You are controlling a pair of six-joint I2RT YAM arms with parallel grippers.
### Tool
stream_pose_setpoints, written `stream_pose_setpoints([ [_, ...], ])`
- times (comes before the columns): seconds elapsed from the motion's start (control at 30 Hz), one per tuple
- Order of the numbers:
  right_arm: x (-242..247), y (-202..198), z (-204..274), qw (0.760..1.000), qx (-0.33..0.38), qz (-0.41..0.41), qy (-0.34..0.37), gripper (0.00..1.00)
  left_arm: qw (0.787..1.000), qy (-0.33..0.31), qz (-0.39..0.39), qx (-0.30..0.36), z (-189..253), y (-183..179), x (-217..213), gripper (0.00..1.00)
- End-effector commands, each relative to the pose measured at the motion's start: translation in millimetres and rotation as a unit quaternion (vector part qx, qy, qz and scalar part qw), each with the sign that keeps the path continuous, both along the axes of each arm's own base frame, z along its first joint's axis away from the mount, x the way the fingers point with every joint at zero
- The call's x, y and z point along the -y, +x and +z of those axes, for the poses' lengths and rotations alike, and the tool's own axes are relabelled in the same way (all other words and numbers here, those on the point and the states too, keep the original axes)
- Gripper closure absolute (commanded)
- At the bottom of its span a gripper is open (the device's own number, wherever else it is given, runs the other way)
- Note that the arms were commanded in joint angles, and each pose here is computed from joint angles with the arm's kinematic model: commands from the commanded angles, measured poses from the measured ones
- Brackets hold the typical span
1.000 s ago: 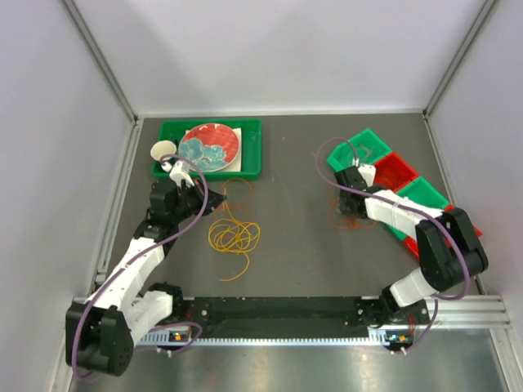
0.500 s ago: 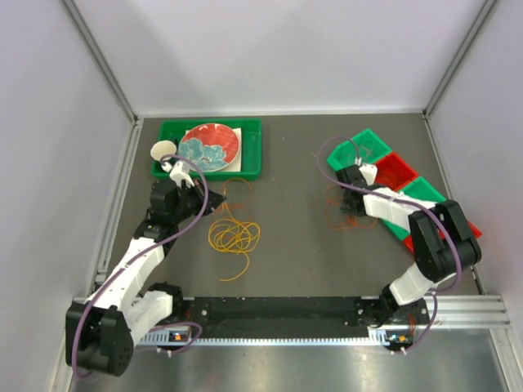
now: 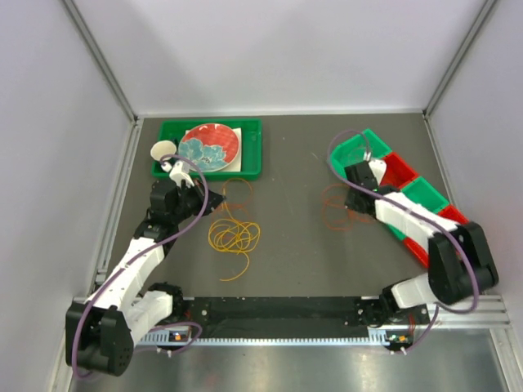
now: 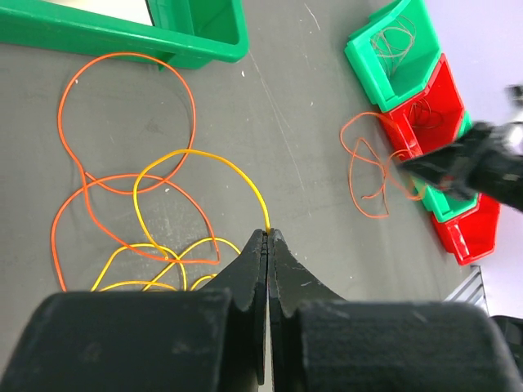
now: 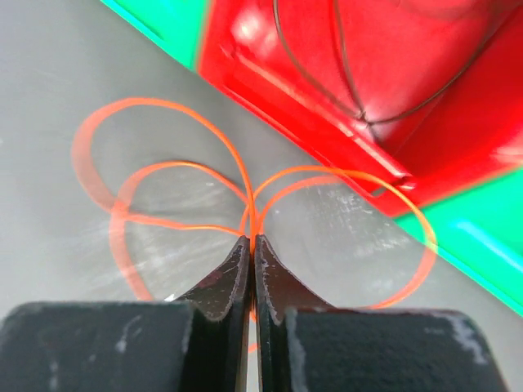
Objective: Untangle the cables
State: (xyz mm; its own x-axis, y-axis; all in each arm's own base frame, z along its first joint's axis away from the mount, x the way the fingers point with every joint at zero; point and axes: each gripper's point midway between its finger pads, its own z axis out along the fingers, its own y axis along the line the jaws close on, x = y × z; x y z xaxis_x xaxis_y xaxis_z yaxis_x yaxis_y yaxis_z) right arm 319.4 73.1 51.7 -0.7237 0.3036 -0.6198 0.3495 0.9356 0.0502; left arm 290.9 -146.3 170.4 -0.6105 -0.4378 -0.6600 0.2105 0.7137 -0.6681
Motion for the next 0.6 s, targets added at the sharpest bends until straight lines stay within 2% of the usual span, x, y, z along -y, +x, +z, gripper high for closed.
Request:
stream_pose_setpoints([
  [0.0, 9, 0, 72, 0.996, 0.088, 0.002, 0.011, 1.0, 0.999, 0.001, 0.002, 0.032, 18, 5, 0, 1.0],
  [0.3, 43, -31, 184, 0.98, 0.195, -0.03, -0.009, 1.0, 0.999, 0.009, 0.005, 0.039, 22, 9, -2, 1.0],
  [0.57, 87, -77, 295, 0.949, 0.301, -0.086, -0.032, 1.0, 0.999, 0.009, 0.001, 0.038, 20, 11, 0, 1.0],
])
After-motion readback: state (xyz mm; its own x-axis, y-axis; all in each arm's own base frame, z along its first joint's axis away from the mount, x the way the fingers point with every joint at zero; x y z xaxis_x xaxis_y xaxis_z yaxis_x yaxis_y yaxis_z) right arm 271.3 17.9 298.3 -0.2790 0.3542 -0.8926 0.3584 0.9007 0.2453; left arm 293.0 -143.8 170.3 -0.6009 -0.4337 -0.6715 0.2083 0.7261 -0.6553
